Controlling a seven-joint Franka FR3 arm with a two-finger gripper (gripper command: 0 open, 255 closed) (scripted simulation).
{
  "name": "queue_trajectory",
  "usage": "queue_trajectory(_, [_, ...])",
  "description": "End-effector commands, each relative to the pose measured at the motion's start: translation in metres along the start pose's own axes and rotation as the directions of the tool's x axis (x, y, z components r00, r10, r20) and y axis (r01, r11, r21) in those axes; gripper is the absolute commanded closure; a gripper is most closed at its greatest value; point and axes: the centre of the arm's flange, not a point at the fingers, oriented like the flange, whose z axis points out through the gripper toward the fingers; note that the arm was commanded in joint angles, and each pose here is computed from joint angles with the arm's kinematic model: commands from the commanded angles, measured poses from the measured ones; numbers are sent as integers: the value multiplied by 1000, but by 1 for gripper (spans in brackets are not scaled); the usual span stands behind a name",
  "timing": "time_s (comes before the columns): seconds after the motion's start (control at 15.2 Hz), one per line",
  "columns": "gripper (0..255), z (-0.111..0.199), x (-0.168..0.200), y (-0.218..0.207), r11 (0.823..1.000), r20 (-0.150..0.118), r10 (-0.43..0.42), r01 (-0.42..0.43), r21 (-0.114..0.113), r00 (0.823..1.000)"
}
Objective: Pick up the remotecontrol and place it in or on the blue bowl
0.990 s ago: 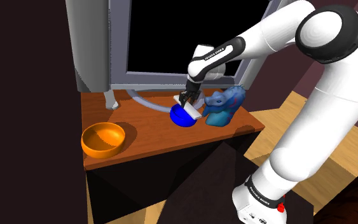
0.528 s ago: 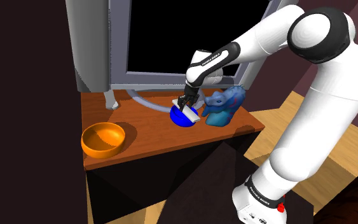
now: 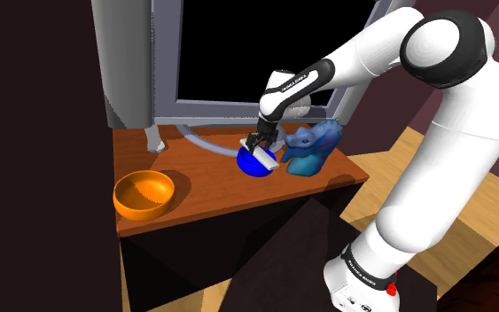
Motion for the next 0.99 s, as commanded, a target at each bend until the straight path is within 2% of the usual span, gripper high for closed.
queue_trajectory(0.0, [0,0,0,0,1000,0,0,0,0,1000])
queue_trajectory(0.13, [0,0,0,0,1000,0,0,0,0,1000])
queue_trajectory(0.4, [0,-50,0,0,1000,0,0,0,0,1000])
queue_trajectory(0.92, [0,-50,0,0,1000,0,0,0,0,1000])
